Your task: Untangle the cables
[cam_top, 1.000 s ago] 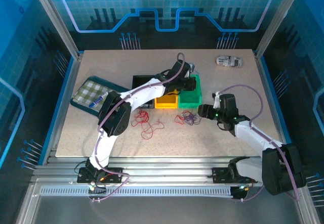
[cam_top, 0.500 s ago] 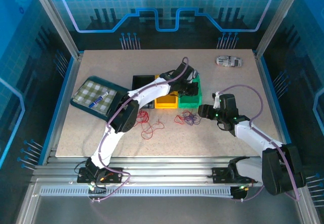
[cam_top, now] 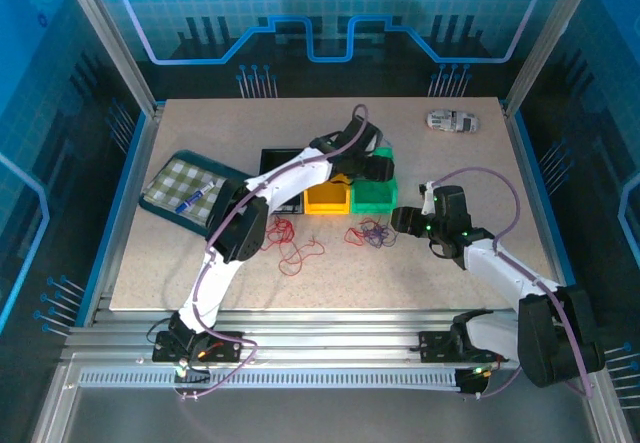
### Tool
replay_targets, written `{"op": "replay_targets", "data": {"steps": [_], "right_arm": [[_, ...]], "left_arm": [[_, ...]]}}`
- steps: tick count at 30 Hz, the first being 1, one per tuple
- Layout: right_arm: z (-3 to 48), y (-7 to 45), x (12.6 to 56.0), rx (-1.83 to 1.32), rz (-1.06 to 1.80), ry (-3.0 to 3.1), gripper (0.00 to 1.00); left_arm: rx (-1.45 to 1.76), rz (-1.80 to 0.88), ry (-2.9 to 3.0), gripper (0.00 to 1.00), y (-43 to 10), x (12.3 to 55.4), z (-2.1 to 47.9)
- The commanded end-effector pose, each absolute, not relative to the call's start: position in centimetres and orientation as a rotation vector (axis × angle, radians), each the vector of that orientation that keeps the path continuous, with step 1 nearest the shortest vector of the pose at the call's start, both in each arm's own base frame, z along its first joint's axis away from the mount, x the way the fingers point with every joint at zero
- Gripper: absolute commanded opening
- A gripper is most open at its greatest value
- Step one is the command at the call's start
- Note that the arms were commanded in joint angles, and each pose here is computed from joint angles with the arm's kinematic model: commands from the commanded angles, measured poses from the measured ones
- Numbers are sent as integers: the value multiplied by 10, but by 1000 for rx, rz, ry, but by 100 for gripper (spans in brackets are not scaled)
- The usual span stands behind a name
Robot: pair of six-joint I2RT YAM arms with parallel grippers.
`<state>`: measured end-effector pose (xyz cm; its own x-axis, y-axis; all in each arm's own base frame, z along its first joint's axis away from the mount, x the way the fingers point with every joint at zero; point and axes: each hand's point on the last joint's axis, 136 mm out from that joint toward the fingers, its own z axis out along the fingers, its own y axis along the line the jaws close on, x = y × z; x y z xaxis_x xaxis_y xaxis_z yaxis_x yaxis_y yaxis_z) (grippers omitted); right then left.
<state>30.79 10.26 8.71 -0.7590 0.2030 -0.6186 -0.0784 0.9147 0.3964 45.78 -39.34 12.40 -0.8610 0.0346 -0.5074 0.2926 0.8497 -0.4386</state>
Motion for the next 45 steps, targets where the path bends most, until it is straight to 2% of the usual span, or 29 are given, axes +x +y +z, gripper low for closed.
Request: {"op": "replay_targets", "data": {"steps": [1,6,9,13,17,21,27,33,45], "right_arm": [[106,106,319,59,530,2340,68],[119,109,332,65,540,2325,68],[129,111,346,89,543,2316,68],[140,116,373,138,558,2316,68],[149,118,409,185,535,2323,65],[147,126,445,160,506,2374,58],[138,122,487,129,369,2462,47],[135,113,515,88,250,2501,45],[113,120,523,43,225,2570,41]], "left_arm": [[203,-786,2356,63,-386,472,206],[239,-957,2204,64,-392,463,266],[113,-911,2181,64,-364,464,279],[-289,-677,2226,65,-268,458,248],[-683,-495,2238,64,-171,420,197],[-794,-395,2209,64,-125,385,177],[-814,-377,2194,63,-111,375,179],[-808,-378,2220,64,-113,380,175],[-810,-397,2232,64,-114,404,175]]}}
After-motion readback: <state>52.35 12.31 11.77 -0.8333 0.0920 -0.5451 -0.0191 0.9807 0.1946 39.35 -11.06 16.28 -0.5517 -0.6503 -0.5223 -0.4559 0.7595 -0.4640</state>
